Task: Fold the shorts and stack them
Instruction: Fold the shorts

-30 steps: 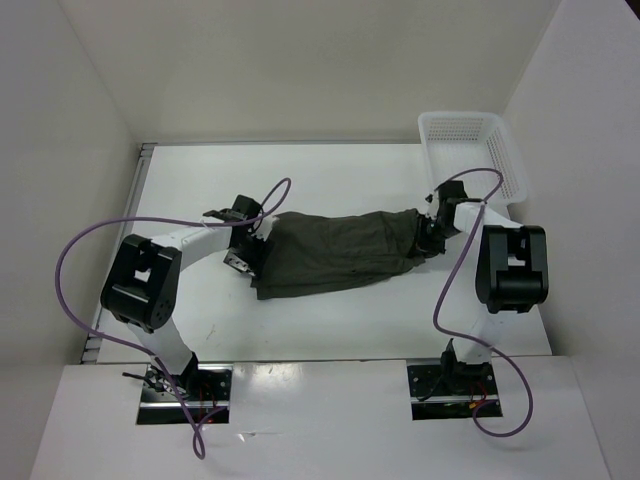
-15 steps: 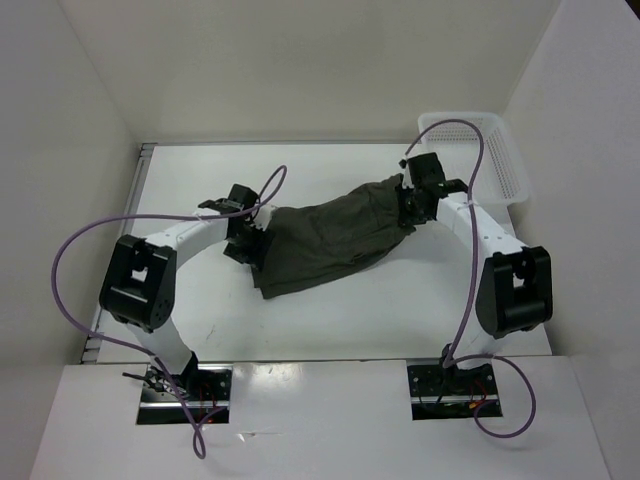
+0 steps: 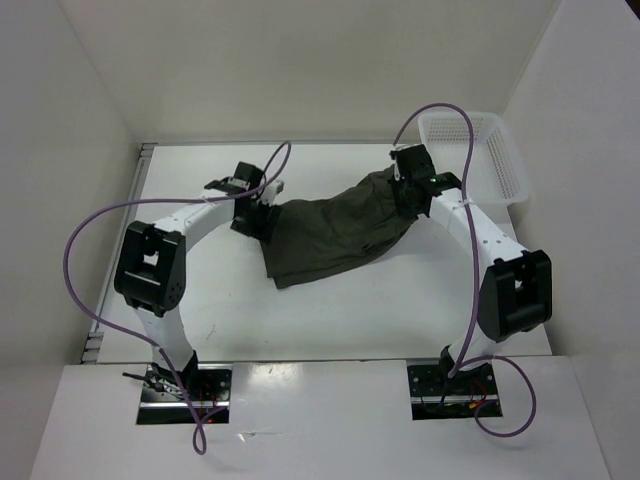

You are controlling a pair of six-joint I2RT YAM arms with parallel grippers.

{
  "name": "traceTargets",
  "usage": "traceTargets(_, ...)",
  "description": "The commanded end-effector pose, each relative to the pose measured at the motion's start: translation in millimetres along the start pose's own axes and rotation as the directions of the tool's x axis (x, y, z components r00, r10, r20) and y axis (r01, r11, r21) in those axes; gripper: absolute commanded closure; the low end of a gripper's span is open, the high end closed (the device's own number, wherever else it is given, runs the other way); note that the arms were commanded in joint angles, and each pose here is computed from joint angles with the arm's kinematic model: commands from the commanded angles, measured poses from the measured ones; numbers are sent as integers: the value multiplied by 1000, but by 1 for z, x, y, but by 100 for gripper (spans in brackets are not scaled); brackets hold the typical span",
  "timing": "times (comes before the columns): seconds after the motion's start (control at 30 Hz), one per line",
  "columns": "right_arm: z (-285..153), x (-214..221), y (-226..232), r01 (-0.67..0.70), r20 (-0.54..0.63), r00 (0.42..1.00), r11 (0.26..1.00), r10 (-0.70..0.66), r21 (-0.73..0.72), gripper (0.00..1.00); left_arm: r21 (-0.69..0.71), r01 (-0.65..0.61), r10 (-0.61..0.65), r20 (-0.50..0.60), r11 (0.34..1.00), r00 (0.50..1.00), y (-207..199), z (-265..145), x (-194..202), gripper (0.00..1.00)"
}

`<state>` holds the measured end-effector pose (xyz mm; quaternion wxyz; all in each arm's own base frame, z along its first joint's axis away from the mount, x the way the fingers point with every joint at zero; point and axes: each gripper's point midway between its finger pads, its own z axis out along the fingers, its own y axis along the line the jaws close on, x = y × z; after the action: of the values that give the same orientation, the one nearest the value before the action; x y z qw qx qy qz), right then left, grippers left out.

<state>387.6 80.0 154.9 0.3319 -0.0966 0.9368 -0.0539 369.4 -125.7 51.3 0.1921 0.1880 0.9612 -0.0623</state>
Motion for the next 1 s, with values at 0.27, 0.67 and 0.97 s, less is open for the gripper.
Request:
traceTargets(0.27, -6, -29, -3, 4, 104, 995, 1000, -4, 0, 100, 346, -201, 127, 223, 917, 966, -115, 5, -125, 31)
traceTargets(0.67, -4, -31, -35, -52, 121, 992, 995, 42, 80, 100, 297, -156, 127, 116, 942, 985, -101, 85, -118, 31)
traceTargets(0.97, -11, -38, -53, -32, 153, 988, 985, 6, 171, 100, 295, -235, 126, 344, 926, 930, -111, -28, -178, 28)
